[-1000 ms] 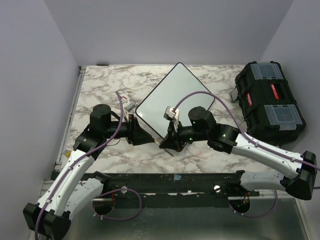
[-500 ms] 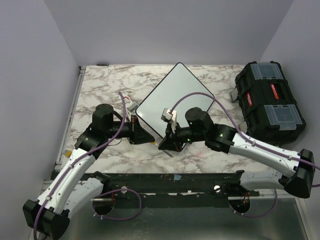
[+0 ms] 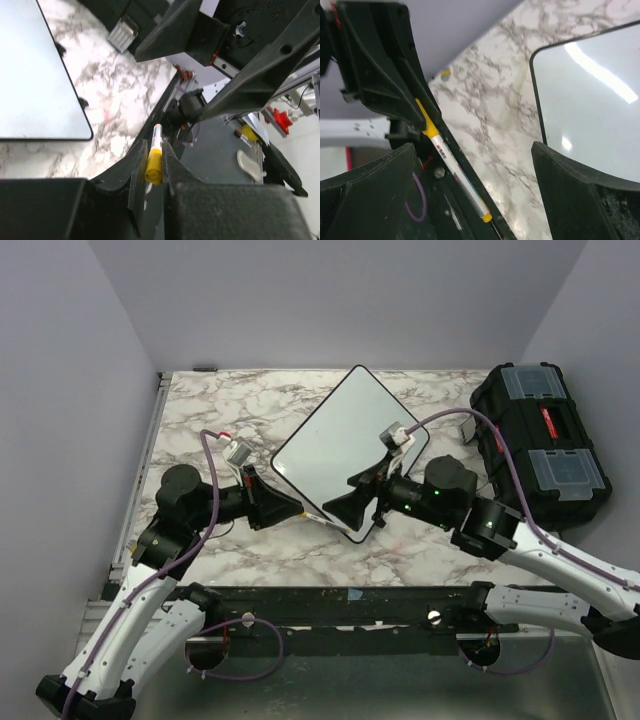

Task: Write a sentence on the whiteboard
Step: Pass from the right arm to the left, then open the pen cap from the whiteboard marker.

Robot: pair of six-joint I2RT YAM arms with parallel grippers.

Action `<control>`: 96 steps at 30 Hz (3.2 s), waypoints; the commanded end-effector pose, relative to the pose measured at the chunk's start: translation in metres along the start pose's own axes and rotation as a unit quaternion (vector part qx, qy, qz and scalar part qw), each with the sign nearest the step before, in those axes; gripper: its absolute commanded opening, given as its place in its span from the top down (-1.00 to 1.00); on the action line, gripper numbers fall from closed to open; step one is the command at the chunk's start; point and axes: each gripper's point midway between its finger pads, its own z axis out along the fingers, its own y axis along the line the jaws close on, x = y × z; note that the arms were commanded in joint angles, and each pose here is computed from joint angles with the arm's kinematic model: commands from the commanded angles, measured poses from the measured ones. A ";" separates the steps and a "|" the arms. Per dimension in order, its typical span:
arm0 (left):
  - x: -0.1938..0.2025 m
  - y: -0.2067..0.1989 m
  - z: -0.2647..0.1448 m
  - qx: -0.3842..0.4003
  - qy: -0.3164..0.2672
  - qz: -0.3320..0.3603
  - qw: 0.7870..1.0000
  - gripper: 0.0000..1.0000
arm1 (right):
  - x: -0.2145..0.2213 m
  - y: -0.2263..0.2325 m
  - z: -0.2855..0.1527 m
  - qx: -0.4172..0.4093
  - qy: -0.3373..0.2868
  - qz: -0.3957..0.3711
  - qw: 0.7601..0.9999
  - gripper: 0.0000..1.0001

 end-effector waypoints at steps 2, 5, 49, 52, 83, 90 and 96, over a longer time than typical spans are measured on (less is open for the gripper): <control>-0.037 -0.016 -0.007 0.009 -0.110 0.031 0.993 1.00 | -0.041 0.000 -0.021 0.024 -0.103 0.090 0.990 -1.00; -0.045 -0.030 -0.010 0.046 -0.146 0.049 0.987 1.00 | -0.050 0.016 -0.027 -0.018 -0.119 0.121 0.985 -1.00; -0.076 -0.076 -0.016 0.182 -0.214 0.042 0.959 1.00 | -0.086 0.092 -0.039 -0.243 -0.160 0.118 0.950 0.10; -0.074 -0.074 -0.015 0.177 -0.204 0.044 0.962 1.00 | -0.087 0.093 -0.040 -0.245 -0.159 0.113 0.950 0.11; -0.066 -0.055 0.000 0.160 -0.174 0.035 0.971 1.00 | -0.084 0.102 -0.032 -0.275 -0.148 0.110 0.944 0.77; -0.064 -0.052 0.001 0.154 -0.172 0.035 0.972 1.00 | -0.082 0.101 -0.031 -0.276 -0.147 0.110 0.944 0.99; -0.064 -0.048 -0.002 0.137 -0.183 0.037 0.973 1.00 | -0.078 0.094 -0.031 -0.258 -0.149 0.114 0.948 0.99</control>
